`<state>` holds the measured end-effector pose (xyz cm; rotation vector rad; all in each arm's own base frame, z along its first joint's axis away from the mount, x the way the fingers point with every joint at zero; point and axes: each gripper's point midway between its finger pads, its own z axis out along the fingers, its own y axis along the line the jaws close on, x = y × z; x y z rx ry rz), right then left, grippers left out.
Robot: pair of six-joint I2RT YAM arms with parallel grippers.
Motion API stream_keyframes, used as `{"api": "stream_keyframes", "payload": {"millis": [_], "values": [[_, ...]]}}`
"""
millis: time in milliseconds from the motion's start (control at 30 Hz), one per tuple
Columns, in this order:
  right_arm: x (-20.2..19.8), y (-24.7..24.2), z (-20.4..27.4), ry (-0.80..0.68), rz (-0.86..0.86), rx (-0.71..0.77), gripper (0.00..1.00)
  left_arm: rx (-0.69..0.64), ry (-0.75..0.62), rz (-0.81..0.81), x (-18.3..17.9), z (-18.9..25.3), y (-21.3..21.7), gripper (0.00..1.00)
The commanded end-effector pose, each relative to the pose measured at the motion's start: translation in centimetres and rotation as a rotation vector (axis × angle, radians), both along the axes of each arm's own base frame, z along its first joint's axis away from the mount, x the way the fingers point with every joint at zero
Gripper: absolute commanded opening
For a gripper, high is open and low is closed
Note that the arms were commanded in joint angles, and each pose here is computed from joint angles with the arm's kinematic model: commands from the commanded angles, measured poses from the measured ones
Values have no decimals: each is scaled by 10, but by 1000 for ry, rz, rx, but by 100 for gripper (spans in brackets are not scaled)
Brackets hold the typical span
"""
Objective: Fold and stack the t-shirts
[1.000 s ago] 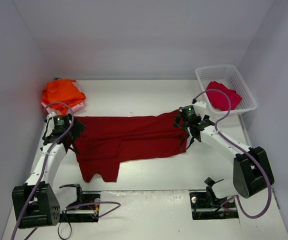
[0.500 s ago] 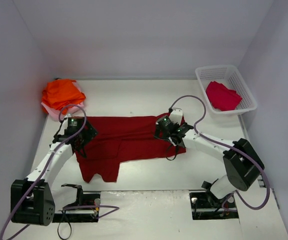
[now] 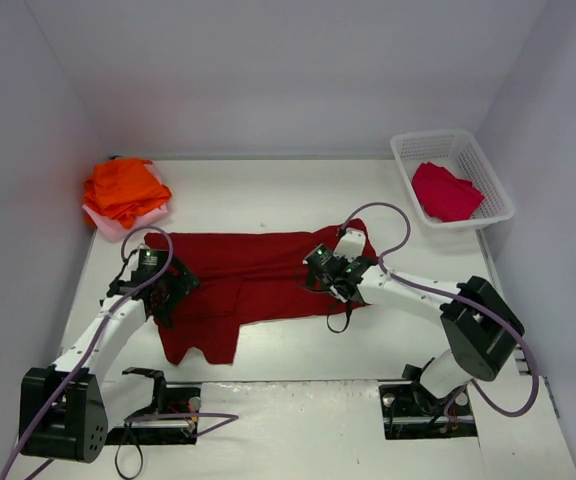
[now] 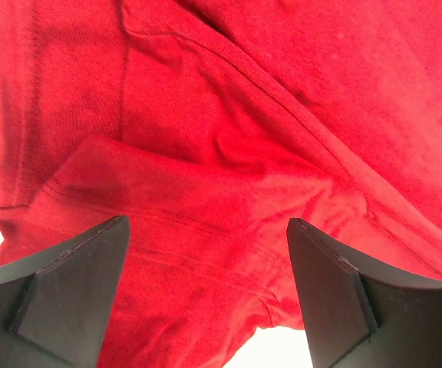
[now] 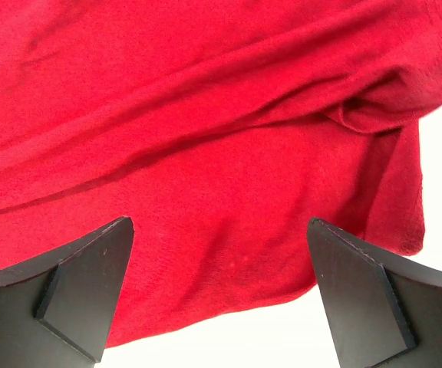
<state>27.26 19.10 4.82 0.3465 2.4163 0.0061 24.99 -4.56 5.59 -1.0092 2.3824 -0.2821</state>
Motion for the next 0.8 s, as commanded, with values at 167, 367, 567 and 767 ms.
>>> {"api": "stream_keyframes", "payload": {"millis": [167, 367, 567, 767], "values": [[-1, -25, -13, -3, -122, -50, 93, -56, 7, -33, -7, 1, -12, 78], [11, -17, -16, 2, -104, -80, 93, -20, 20, -51, 8, -3, -9, 78], [34, 4, -2, -28, -60, -79, 93, -13, -1, -63, 48, 8, -13, 79], [48, 13, 5, -44, -45, -84, 93, 20, -12, -72, 72, 16, -10, 79]]}}
